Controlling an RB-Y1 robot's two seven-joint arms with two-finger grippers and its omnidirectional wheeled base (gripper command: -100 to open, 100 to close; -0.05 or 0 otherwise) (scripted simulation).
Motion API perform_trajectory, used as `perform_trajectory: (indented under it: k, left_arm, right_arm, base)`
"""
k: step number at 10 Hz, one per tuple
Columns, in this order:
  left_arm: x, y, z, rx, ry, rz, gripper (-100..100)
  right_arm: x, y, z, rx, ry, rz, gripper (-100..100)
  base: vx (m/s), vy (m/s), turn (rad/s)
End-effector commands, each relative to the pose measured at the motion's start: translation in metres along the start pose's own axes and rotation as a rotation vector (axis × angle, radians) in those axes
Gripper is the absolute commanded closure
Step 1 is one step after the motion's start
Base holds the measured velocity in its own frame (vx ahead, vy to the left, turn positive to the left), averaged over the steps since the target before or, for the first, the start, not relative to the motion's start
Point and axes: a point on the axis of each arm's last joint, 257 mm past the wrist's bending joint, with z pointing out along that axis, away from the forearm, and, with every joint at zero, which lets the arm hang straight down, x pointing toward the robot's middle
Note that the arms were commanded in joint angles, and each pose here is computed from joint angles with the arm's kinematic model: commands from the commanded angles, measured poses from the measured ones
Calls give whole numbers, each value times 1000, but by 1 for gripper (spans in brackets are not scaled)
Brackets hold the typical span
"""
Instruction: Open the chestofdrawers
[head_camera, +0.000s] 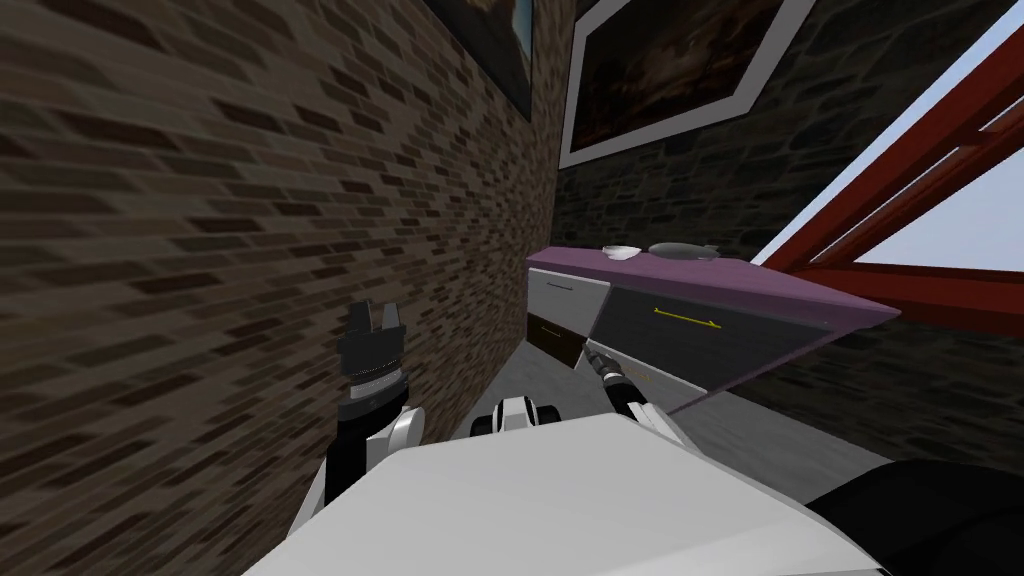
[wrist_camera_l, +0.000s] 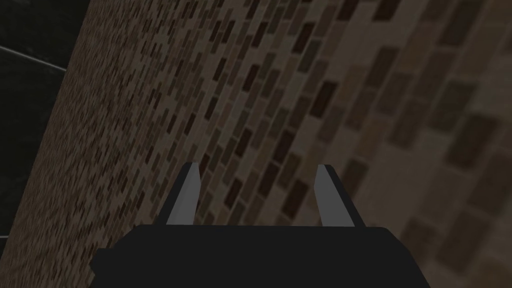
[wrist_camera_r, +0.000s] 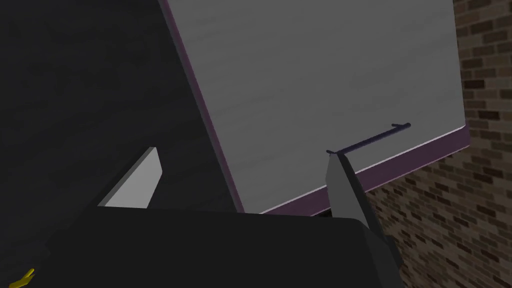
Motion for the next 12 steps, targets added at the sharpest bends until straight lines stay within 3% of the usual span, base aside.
perform_trajectory:
  k: [1,2,3,5,6,8,9,11,12]
  left_arm:
    - [0,0,0,0,0,0,0]
    - [0,0,0,0,0,0,0]
    - [0,0,0,0,0,0,0]
    - [0,0,0,0,0,0,0]
    - [0,0,0,0,0,0,0]
    - [0,0,0,0,0,0,0]
    - [0,0,0,0,0,0,0]
    - [0,0,0,0,0,0,0]
    - [0,0,0,0,0,0,0]
  right_arm:
    - [10,-35,-1,100,22,-82,-100]
    - [10,-40,-1,120,24,-82,-100]
    - [17,-62,-3,174,39,-141,-100]
    - [16,-72,-5,213,40,-151,-100]
    - [20,-92,-8,260,50,-218,-100]
    - [19,-102,-11,304,53,-219,-100]
    - [22,-121,-15,351,62,-284,-100]
    - [20,-132,-19,397,63,-284,-100]
    - [21,-150,-23,442,70,-348,-100]
  base:
    - [48,-7,143]
    - [21,-1,-41]
    - [37,13,275]
    - [29,-4,79]
    - [52,-11,254]
    - [37,-5,94]
    - [35,7,264]
    - [36,-5,96]
    - [41,-6,257]
